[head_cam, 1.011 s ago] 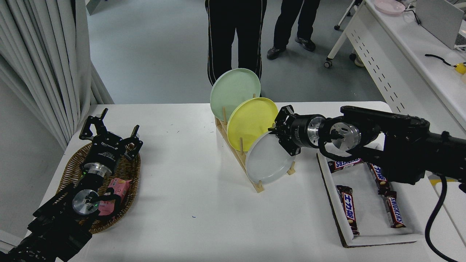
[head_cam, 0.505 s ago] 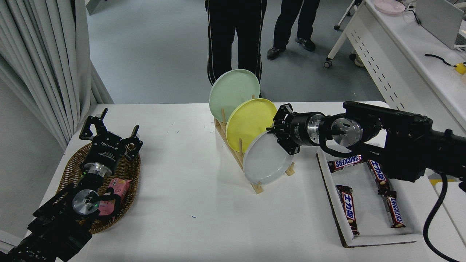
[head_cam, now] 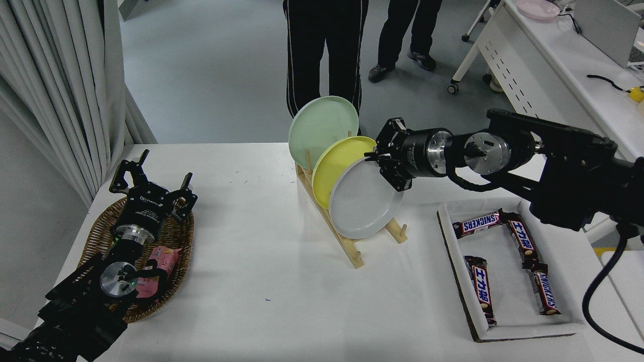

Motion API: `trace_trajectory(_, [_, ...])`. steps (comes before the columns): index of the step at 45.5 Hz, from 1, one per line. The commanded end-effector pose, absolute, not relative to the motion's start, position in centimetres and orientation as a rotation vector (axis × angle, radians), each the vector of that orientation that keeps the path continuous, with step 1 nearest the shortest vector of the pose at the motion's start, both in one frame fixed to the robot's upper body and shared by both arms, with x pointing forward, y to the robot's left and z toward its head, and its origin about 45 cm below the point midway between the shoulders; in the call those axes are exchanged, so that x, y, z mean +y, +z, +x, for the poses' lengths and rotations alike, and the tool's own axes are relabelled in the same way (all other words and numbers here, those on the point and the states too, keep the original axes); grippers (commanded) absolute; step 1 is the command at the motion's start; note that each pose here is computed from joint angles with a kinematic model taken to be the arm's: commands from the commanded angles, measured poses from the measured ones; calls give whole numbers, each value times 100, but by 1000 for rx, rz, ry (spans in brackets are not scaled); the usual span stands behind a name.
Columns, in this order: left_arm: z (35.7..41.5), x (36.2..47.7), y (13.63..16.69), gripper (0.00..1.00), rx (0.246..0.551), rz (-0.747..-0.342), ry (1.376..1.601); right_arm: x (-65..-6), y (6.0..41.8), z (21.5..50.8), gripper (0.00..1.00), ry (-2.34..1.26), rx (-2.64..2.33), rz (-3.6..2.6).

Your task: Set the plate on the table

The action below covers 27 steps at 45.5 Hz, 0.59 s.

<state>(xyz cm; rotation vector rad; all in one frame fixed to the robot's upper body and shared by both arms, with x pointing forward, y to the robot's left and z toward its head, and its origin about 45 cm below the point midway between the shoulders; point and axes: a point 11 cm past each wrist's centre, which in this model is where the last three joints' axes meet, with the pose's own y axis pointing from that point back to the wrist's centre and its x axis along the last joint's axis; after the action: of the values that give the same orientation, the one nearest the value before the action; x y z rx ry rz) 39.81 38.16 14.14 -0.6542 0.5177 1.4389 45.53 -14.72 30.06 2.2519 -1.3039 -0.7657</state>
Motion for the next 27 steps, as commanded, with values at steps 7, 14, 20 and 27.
trace_trajectory(7, [3981, 3816, 1413, 100, 518, -654, 1439, -1320, 3552, 4528, 0, -835, -1285, 2347])
trace_trajectory(14, [3981, 3816, 1413, 100, 518, -654, 1439, -1266, 3745, 4469, 0, -888, -1287, 2365])
trace_trajectory(20, [3981, 3817, 1412, 100, 518, -653, 1440, -1242, 3913, 4420, 0, -927, -1294, 2381])
trace_trajectory(27, [3981, 3820, 1414, 100, 518, -655, 1441, -1220, 4073, 4399, 0, -994, -1313, 2397])
